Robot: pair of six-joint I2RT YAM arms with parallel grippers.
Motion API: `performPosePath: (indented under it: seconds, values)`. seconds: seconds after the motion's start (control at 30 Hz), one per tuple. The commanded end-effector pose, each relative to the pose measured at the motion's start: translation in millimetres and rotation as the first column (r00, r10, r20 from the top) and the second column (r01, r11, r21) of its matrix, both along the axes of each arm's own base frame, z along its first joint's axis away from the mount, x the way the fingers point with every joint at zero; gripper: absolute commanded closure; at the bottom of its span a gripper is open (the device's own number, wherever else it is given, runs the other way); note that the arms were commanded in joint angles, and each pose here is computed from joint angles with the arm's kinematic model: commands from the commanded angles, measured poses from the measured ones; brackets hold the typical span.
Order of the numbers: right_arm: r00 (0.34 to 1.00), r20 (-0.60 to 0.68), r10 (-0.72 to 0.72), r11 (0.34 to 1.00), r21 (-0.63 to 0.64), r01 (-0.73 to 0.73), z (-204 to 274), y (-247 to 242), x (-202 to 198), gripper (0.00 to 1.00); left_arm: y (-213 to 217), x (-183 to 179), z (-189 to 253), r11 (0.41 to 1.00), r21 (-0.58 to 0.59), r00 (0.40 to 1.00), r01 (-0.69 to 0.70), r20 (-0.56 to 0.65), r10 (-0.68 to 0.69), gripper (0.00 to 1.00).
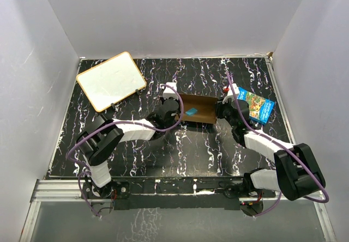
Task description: Fold the paper box
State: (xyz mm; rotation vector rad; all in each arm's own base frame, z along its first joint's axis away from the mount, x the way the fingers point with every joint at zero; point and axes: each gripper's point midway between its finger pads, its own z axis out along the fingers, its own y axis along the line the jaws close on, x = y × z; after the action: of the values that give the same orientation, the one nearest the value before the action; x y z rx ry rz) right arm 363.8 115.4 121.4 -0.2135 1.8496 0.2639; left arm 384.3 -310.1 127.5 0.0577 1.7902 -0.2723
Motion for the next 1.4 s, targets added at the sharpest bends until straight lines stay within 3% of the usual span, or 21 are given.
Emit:
performPosePath:
  seconds: [0.0, 0.77, 1.13, 1.37]
  values:
    - [0.996, 0.039, 0.085, 0.996, 0.022, -0.086, 16, 17, -6, 0.77, -9, -20, 12, 0.998, -0.039, 0.998, 0.056, -0.007, -0.056, 1.00]
    - [0.989, 0.008, 0.148, 0.985, -0.096, -0.146, 22, 11, -23, 0.68, -3, -41, -3, 0.997, 0.003, 0.997, 0.075, -0.032, -0.075, 1.00]
    - [0.988, 0.029, 0.150, 0.975, -0.170, -0.143, 37, -5, -27, 0.55, 4, -42, -6, 0.998, 0.024, 0.998, 0.056, -0.039, -0.055, 1.00]
    - [0.978, -0.006, 0.208, 0.936, -0.290, -0.201, 32, -19, -39, 0.48, 2, -41, -5, 0.999, 0.018, 0.998, 0.051, -0.039, -0.050, 1.00]
